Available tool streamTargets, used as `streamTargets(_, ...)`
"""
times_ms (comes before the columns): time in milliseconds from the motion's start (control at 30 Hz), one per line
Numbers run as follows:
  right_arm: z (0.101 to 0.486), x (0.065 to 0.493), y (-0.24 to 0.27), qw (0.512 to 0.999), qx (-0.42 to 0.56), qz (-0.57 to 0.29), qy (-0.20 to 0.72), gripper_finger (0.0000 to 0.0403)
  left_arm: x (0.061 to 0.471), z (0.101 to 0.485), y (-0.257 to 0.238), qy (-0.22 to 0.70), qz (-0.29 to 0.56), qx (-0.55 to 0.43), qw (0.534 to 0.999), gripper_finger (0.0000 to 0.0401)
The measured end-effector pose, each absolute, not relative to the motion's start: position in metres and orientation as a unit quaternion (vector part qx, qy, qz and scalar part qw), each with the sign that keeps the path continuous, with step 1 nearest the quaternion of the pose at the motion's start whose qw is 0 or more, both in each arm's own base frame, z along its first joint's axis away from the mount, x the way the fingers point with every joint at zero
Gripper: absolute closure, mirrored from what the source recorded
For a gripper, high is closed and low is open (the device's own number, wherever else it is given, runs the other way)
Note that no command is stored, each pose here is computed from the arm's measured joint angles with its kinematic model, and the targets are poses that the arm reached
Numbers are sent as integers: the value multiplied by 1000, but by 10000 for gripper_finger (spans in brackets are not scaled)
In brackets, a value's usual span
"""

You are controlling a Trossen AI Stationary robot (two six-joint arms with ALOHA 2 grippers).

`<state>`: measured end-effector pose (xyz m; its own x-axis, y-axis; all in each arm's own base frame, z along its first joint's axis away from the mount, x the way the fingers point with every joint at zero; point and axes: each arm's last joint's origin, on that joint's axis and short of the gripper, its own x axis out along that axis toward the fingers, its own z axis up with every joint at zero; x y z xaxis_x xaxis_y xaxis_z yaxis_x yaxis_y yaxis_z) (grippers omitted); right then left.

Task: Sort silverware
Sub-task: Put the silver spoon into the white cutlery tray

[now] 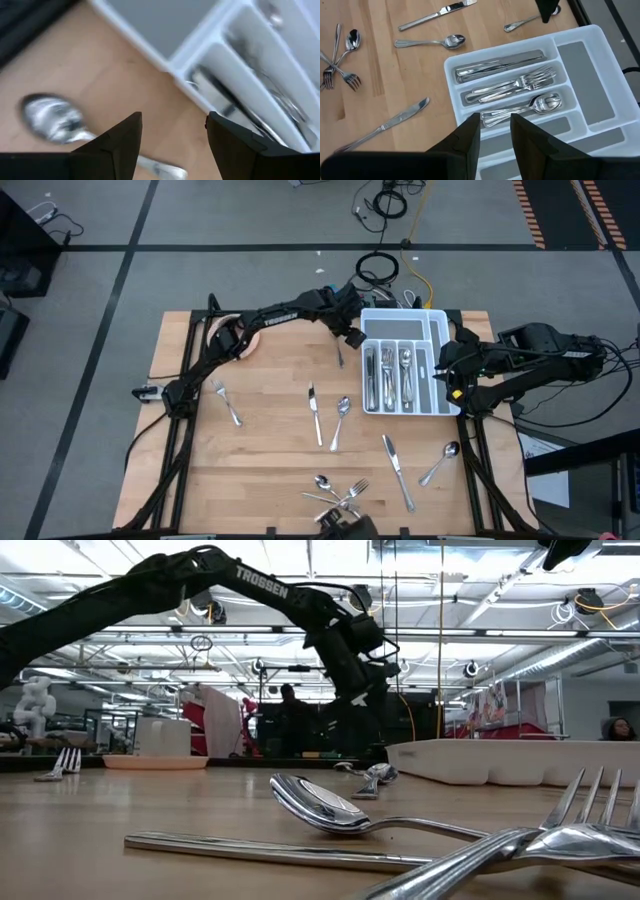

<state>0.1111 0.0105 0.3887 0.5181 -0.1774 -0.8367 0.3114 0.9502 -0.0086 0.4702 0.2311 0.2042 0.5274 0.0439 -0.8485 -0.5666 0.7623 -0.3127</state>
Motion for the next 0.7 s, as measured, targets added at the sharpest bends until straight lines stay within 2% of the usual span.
streamTargets(300, 391, 114, 11, 876, 88, -143, 453, 303, 443, 188, 273, 450, 280, -390, 753, 201)
streamTargets(500, 391, 115, 11, 879, 92, -143, 446, 303, 440, 190, 283, 436, 287, -374, 767, 227)
streamTargets(700, 392, 116, 11, 881, 93, -142, 442, 303, 447, 166, 281, 452, 292, -366, 759, 257)
